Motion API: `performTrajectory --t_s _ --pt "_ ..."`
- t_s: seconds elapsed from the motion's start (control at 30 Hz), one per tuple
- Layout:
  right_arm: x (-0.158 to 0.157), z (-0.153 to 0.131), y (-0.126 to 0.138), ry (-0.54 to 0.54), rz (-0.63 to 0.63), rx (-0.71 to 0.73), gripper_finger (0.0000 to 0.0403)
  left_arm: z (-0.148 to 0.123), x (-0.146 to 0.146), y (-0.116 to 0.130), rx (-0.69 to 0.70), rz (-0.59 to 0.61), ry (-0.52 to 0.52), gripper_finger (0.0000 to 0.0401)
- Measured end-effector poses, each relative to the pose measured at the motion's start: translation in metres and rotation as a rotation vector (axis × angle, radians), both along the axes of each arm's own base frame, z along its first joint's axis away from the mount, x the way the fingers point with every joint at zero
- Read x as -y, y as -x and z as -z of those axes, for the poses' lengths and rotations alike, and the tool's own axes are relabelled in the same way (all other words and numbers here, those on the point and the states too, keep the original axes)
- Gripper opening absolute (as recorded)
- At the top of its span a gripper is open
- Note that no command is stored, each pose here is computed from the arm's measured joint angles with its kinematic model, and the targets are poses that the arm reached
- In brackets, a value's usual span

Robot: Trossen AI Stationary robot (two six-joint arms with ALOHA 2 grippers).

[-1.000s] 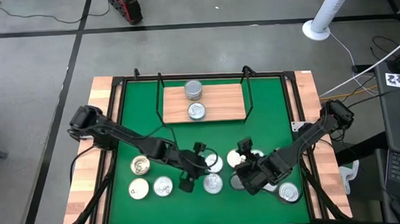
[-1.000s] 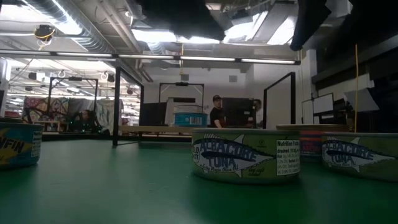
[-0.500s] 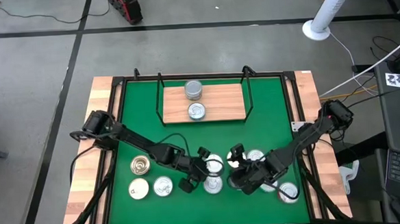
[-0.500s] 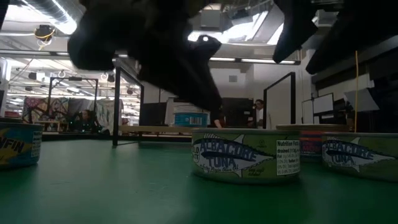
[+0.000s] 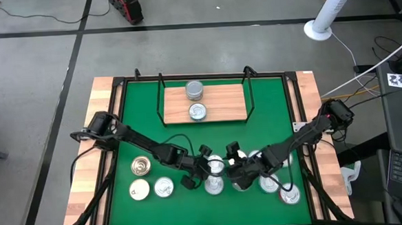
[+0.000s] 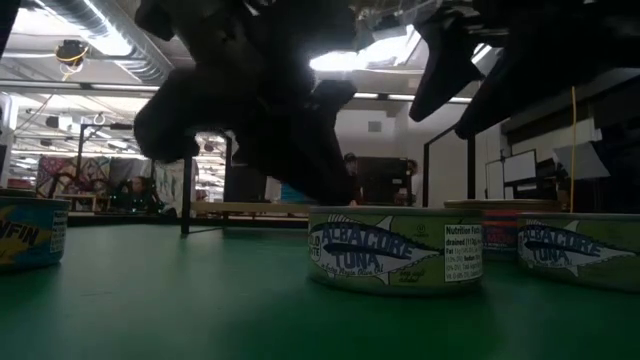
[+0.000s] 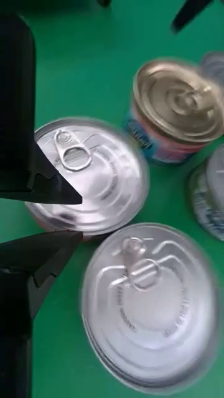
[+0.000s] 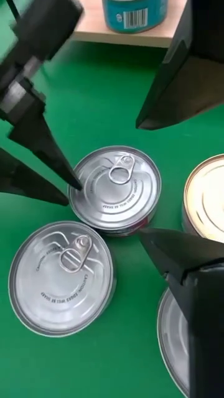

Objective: Stack canned seafood by type on shelf
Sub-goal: Put the red tuna can on the shelf

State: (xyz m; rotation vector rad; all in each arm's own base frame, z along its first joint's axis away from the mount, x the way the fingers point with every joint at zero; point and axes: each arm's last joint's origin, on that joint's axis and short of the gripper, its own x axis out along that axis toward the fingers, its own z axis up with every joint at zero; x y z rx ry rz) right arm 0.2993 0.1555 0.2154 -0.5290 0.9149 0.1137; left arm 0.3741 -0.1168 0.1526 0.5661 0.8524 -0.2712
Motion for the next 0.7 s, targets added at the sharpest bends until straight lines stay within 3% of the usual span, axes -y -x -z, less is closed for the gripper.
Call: performTrajectory --t_s 0.37,0.6,0.7 --pt "-0.001 0.000 -0.001 0.005 -0.020 0.013 0.0271 0.015 0.000 -0.003 -0.035 0.036 -0.054 0.0073" --pt "-0.002 -0.001 -0.002 -0.002 -0.020 0.026 0.0271 0.015 -0.003 -0.003 -0.025 -0.001 -0.106 0.0012" --pt "-0.002 -0.001 -0.002 -0.002 -0.019 0.026 0.0271 0.015 -0.006 -0.004 -0.024 -0.030 -0.089 0.0008"
